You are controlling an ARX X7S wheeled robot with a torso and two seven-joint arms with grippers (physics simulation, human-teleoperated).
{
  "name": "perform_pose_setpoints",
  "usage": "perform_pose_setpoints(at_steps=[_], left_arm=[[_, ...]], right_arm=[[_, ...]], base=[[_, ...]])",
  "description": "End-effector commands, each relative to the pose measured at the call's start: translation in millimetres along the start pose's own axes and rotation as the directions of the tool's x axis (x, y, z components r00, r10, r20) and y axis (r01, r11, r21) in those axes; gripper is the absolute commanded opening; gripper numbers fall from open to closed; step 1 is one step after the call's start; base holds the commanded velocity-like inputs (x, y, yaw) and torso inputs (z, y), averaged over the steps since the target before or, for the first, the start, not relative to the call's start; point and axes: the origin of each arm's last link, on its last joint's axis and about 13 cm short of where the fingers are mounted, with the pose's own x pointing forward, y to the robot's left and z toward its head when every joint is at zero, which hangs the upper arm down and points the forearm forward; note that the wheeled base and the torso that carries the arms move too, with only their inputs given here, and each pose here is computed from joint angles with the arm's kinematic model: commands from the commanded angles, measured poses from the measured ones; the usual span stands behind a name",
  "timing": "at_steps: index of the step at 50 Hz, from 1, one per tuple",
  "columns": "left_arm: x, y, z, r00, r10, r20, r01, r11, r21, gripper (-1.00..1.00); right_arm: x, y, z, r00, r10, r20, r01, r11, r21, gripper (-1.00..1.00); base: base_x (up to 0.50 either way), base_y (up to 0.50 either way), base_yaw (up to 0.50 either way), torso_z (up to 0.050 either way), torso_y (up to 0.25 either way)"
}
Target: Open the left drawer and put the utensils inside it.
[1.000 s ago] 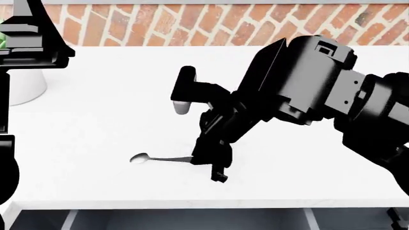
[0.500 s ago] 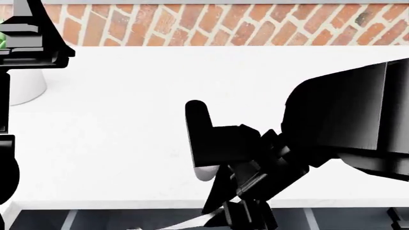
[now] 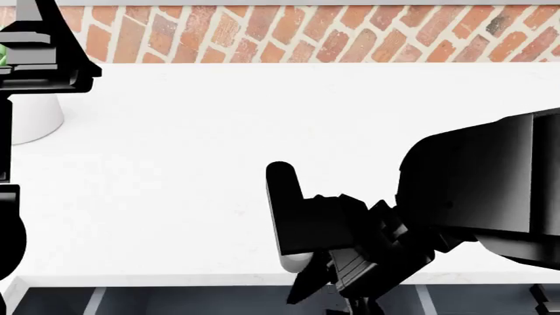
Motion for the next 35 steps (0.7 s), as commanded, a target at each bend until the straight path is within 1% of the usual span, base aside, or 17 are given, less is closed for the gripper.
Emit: perform_pose_setpoints(at_steps=[1,15,21,28,30,31,32,34,35], left_arm=[[4,7.3,-5,1.000,0.012,-0.007,-0.012,1.000,0.029,1.00],[4,6.9,-5,1.000,0.010,-0.009,-0.010,1.000,0.028,1.00],[4,6.9,-4,1.000,0.011,-0.009,-0.011,1.000,0.029,1.00],[4,6.9,-4,1.000,0.010,-0.009,-0.010,1.000,0.029,1.00],[4,7.3,-4,1.000,0.013,-0.008,-0.013,0.999,0.030,1.00],[4,7.3,-4,1.000,0.013,-0.008,-0.013,0.999,0.030,1.00],[4,7.3,-5,1.000,0.012,-0.008,-0.012,1.000,0.029,1.00],[4,7.3,-5,1.000,0.012,-0.008,-0.012,1.000,0.029,1.00],[6,7.6,-5,1.000,0.009,-0.003,-0.009,0.999,0.032,1.00]], right_arm=[[-2,-14.0,4,0.998,-0.038,0.045,0.038,0.999,0.015,1.00],[-5,-12.9,7,0.998,-0.052,0.035,0.052,0.999,0.011,1.00],[-7,-11.0,9,0.997,-0.057,0.044,0.057,0.998,-0.006,1.00],[-29,0.4,22,0.988,-0.125,0.096,0.131,0.989,-0.067,1.00],[-40,6.8,28,0.978,-0.158,0.137,0.171,0.981,-0.094,1.00],[-40,6.8,28,0.978,-0.158,0.137,0.171,0.981,-0.094,1.00],[-43,9.6,30,0.974,-0.159,0.161,0.178,0.978,-0.110,1.00],[-43,9.7,30,0.974,-0.159,0.161,0.178,0.978,-0.110,1.00],[-59,21.6,37,0.954,-0.187,0.233,0.227,0.961,-0.158,1.00]], base=[[0.00,0.00,0.00,0.000,0.000],[0.00,0.00,0.00,0.000,0.000],[0.00,0.00,0.00,0.000,0.000],[0.00,0.00,0.00,0.000,0.000],[0.00,0.00,0.00,0.000,0.000],[0.00,0.00,0.00,0.000,0.000],[0.00,0.00,0.00,0.000,0.010],[0.00,0.00,0.00,0.000,0.000],[0.00,0.00,0.00,0.000,0.000]])
